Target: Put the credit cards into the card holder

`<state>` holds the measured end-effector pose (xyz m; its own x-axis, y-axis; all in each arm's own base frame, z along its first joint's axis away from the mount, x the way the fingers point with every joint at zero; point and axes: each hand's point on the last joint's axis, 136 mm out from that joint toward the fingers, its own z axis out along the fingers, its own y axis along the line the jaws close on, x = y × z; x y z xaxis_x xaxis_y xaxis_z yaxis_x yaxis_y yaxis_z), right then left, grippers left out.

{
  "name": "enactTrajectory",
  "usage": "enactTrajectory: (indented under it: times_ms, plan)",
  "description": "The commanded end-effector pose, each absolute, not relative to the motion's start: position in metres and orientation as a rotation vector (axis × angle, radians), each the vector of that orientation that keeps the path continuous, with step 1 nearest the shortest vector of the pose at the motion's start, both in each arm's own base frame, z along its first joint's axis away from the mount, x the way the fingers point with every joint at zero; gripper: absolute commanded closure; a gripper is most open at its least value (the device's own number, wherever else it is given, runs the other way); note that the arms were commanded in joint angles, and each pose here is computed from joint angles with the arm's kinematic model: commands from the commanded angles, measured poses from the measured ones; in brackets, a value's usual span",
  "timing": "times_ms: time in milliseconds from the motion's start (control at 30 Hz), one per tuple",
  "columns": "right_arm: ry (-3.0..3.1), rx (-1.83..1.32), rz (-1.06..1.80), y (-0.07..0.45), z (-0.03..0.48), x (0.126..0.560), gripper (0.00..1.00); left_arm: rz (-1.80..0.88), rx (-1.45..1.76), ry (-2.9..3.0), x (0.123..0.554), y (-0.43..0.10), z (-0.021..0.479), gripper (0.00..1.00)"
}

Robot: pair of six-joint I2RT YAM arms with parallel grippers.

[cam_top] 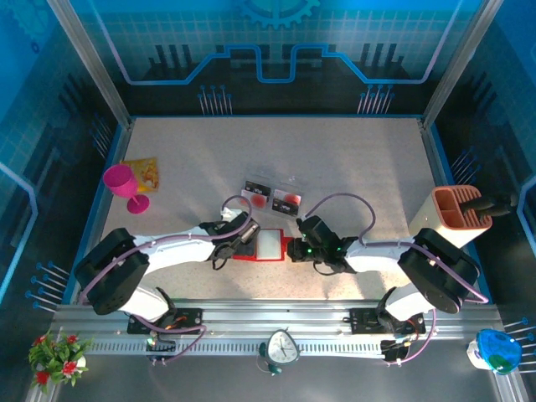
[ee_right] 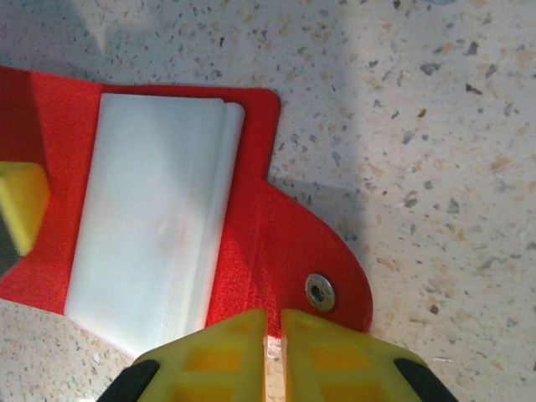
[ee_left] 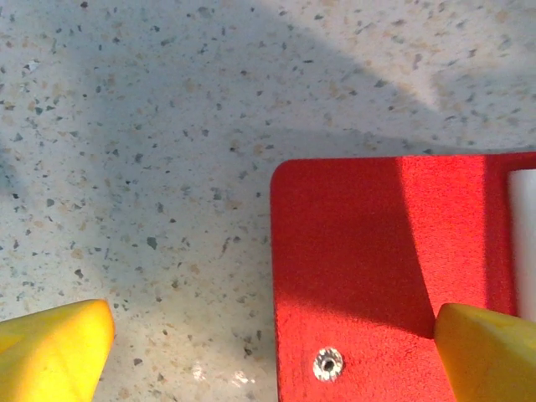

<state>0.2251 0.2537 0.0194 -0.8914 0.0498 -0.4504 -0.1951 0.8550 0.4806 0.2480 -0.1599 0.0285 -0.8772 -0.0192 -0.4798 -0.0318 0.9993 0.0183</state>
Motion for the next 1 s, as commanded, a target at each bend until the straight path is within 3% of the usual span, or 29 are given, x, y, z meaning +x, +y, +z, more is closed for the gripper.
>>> enactTrajectory:
  times_ms: [0, 433, 600, 967]
  plan:
    - [2.577, -0.066, 0.733, 0.25, 0.011, 0.226, 0.86, -0.114, -0.065, 2.618, 0.253, -0.176, 0.058, 0.01]
    - [2.57, -0.063, 0.788, 0.256, 0.013, 0.225, 0.86, -0.649, -0.024, 2.526, 0.259, -0.249, 0.137, 0.01]
    - [2.567, -0.058, 0.792, 0.255, 0.014, 0.223, 0.87, -0.732, -0.065, 2.55, 0.259, -0.262, 0.122, 0.01]
    - [2.56, -0.038, 0.8, 0.252, 0.019, 0.222, 0.87, -0.574, -0.131, 2.606, 0.251, -0.222, 0.062, 0.01]
